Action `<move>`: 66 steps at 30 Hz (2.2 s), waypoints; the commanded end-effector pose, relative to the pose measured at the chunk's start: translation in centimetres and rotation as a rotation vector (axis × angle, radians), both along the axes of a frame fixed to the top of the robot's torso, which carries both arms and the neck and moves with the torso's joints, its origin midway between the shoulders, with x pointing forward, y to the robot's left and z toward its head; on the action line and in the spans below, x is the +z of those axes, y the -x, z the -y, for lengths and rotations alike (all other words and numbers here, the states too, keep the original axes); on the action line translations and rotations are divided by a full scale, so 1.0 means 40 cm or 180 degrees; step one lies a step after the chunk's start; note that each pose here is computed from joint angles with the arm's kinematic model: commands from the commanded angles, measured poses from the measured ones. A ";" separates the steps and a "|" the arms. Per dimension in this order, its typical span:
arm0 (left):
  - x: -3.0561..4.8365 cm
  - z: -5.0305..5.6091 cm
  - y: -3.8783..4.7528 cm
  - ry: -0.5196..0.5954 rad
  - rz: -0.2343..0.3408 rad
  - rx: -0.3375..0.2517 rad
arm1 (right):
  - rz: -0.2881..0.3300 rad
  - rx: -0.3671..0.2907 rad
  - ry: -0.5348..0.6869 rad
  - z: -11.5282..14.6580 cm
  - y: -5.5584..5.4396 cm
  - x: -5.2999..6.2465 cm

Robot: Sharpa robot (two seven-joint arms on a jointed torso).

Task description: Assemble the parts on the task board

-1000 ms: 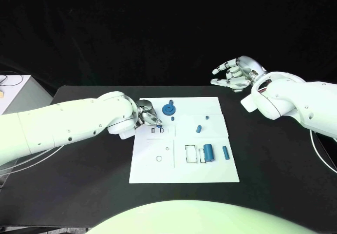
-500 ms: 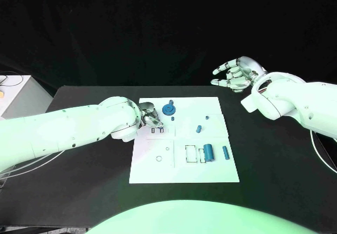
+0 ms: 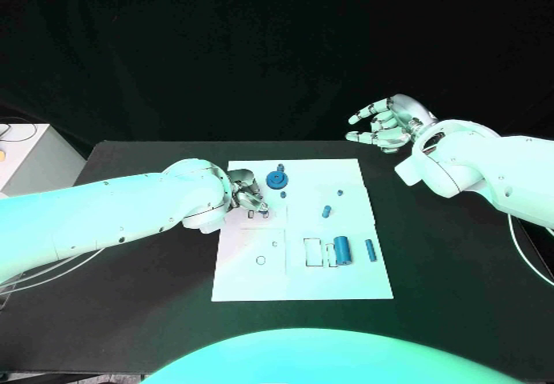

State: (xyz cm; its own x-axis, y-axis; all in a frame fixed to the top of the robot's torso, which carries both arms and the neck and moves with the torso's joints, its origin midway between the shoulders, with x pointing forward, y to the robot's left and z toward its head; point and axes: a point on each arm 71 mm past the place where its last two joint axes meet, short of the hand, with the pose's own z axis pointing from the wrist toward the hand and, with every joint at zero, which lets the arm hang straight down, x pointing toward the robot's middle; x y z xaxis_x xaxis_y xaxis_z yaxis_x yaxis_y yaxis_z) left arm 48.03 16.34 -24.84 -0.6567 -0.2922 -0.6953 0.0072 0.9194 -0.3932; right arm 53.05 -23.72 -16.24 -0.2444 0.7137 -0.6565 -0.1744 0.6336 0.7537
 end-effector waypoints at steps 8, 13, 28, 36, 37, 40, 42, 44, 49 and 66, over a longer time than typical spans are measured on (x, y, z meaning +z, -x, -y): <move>-0.007 0.004 0.004 -0.0076 -0.0134 -0.0100 | -0.0001 0.0042 0.0026 -0.003 0.001 -0.004; -0.007 0.007 0.003 -0.0075 -0.0131 -0.0096 | -0.0003 0.0042 0.0027 -0.003 0.001 -0.005; -0.007 0.013 0.001 -0.0080 -0.0107 -0.0102 | -0.0026 0.0054 0.0029 -0.006 0.001 -0.009; -0.008 0.015 0.002 -0.0082 -0.0126 -0.0127 | -0.0040 0.0055 0.0032 -0.006 0.002 -0.012; -0.008 0.015 0.003 -0.0080 -0.0128 -0.0128 | -0.0041 0.0054 0.0032 -0.006 0.002 -0.012; -0.008 0.016 0.003 -0.0075 -0.0132 -0.0130 | -0.0043 0.0053 0.0033 -0.005 0.002 -0.012; -0.008 0.016 0.003 -0.0071 -0.0135 -0.0129 | -0.0044 0.0052 0.0033 -0.005 0.002 -0.013; -0.008 0.016 0.003 -0.0064 -0.0141 -0.0125 | -0.0045 0.0052 0.0033 -0.005 0.002 -0.013; -0.009 0.015 0.003 -0.0056 -0.0154 -0.0117 | -0.0045 0.0050 0.0033 -0.005 0.002 -0.014; -0.014 0.012 0.003 -0.0128 -0.0243 -0.0145 | -0.0050 0.0052 0.0033 -0.005 0.002 -0.016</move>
